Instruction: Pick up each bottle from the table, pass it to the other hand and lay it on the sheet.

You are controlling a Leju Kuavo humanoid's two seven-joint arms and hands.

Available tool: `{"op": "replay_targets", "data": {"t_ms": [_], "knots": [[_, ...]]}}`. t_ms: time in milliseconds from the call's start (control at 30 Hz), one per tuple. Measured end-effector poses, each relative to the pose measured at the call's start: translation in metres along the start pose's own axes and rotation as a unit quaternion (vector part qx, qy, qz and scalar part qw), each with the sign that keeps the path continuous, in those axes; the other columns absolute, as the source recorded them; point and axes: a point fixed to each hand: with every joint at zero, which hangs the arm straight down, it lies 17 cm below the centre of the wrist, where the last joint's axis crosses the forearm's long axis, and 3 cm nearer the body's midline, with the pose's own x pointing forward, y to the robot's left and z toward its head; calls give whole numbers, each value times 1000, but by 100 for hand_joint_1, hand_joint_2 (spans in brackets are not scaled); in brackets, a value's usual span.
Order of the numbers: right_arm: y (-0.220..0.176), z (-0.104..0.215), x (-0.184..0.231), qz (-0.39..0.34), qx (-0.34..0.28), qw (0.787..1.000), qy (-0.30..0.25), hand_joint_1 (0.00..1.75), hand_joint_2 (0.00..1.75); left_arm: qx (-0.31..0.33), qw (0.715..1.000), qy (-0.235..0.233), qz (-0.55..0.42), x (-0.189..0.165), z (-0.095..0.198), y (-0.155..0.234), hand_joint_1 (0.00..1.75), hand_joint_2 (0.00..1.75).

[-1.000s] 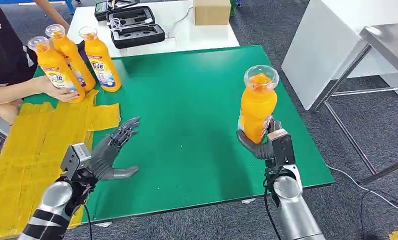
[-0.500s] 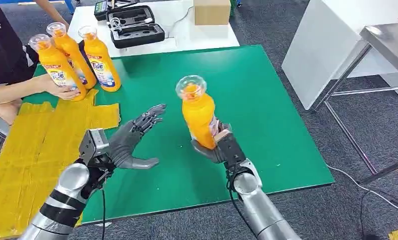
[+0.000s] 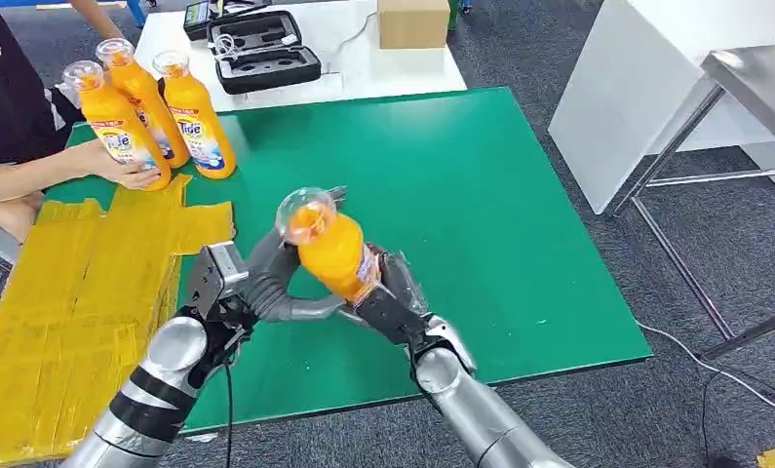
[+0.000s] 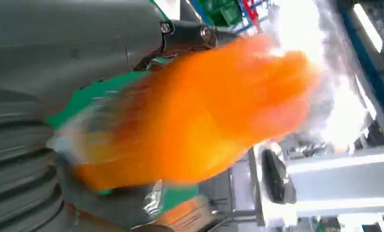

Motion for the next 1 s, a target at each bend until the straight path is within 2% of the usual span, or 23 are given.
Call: {"op": "replay_targets", "data": {"t_ms": [300, 667, 700, 733, 1000], "knots": [[21, 4, -3, 35, 25, 999, 0, 175, 175, 68, 996, 3, -65, -6, -23, 1, 0, 175], [26, 6, -8, 44, 34, 998, 6, 175, 175, 68, 995, 9, -71, -12, -29, -5, 0, 175], [27, 6, -8, 44, 34, 998, 6, 175, 175, 68, 995, 9, -71, -12, -29, -5, 5, 175], [27, 6, -8, 44, 34, 998, 6, 175, 175, 69, 995, 9, -72, -12, -29, -5, 175, 175], [27, 5, -11, 44, 36, 998, 11, 175, 175, 82, 993, -2, -90, -10, -30, -2, 175, 175]]}}
